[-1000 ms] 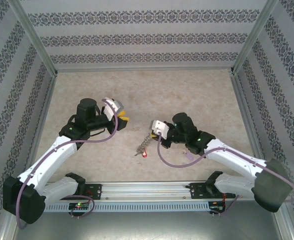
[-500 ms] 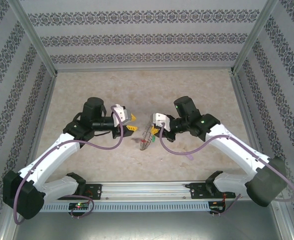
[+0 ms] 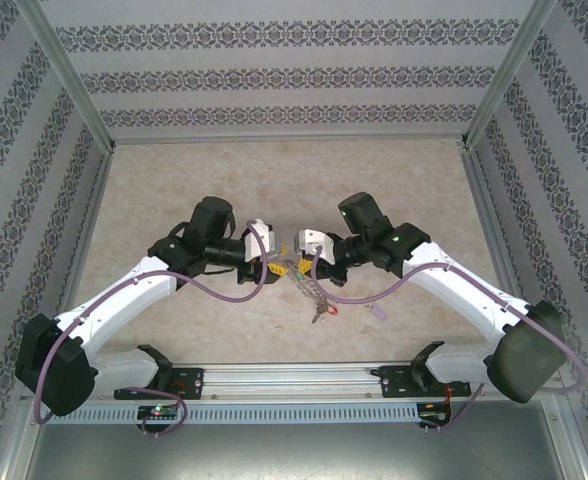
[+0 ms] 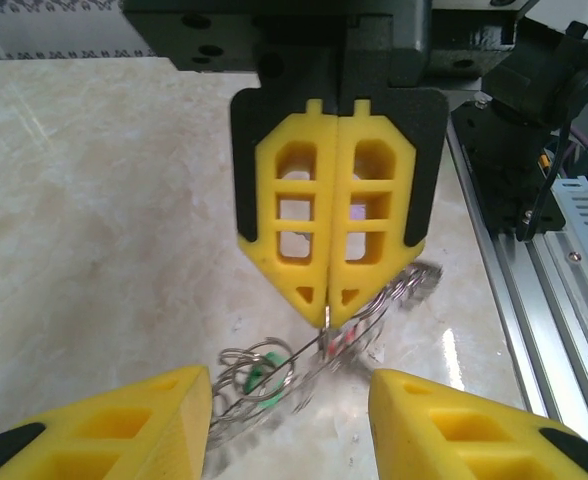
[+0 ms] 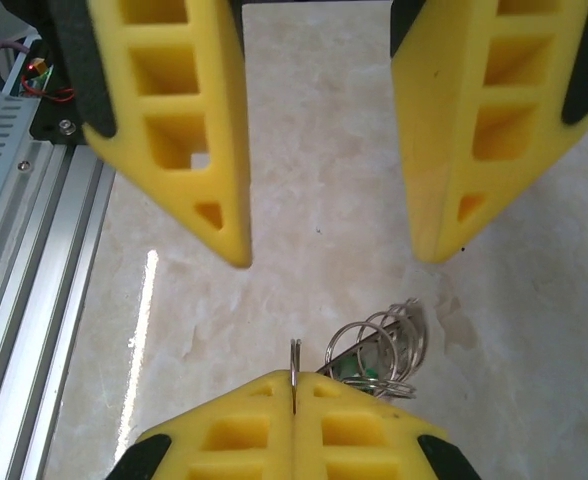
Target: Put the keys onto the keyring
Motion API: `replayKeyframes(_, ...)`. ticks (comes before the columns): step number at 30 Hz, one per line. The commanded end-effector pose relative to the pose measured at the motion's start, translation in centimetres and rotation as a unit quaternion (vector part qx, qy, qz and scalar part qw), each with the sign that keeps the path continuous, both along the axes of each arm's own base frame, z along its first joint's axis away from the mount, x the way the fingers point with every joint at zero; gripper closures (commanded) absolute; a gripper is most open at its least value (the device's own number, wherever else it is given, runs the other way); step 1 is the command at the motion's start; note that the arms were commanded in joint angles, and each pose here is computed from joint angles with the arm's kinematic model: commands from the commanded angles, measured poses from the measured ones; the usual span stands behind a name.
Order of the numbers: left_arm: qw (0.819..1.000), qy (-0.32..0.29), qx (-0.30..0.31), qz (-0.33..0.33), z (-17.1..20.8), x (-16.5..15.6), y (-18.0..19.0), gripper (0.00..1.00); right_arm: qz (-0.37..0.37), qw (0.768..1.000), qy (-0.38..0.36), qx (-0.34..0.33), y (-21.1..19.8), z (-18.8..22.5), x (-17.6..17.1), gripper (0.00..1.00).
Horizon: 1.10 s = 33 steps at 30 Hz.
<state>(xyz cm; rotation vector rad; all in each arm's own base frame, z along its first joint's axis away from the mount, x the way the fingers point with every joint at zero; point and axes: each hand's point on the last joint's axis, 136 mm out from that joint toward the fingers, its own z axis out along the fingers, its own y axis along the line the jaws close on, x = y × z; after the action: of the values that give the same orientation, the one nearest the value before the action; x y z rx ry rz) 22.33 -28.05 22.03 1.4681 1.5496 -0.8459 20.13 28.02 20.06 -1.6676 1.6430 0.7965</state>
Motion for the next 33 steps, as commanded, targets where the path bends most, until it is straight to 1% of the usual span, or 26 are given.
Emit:
replayKeyframes(1,0.999,-0.018,-0.023,-0.028,0.8,-0.6,-1.1,0.54,0.006,1.000,-0.016,0.020,1.0,1.6,0.4,1.00)
replayKeyframes(10,0.999,-0.009,-0.015,-0.035,-0.5,-0.8,-1.7,0.57,-0.004,0.999,-0.012,0.030,1.3,1.6,0.9,1.00)
replayKeyframes(21,1.000,-0.013,-0.015,-0.012,-1.4,-0.2,-1.7,0.60,-0.006,0.999,0.000,0.043,1.5,1.5,0.7,1.00)
replayKeyframes(23,1.000,-0.015,-0.017,-0.011,-1.3,-0.2,-1.7,0.63,-0.005,0.999,0.000,0.045,1.5,1.6,0.6,1.00)
replayKeyframes(28,1.000,-0.017,-0.015,-0.006,-1.4,0.1,-1.7,0.65,-0.004,0.999,0.001,0.046,1.6,1.7,0.5,1.00)
replayKeyframes(31,1.000,-0.017,-0.015,-0.006,-1.3,0.1,-1.8,0.70,-0.003,0.999,0.002,0.044,1.6,1.7,0.4,1.00)
replayKeyframes(33,1.000,-0.016,-0.012,-0.003,-1.5,0.2,-1.8,0.75,-0.001,0.999,0.002,0.045,1.7,1.7,0.4,1.00)
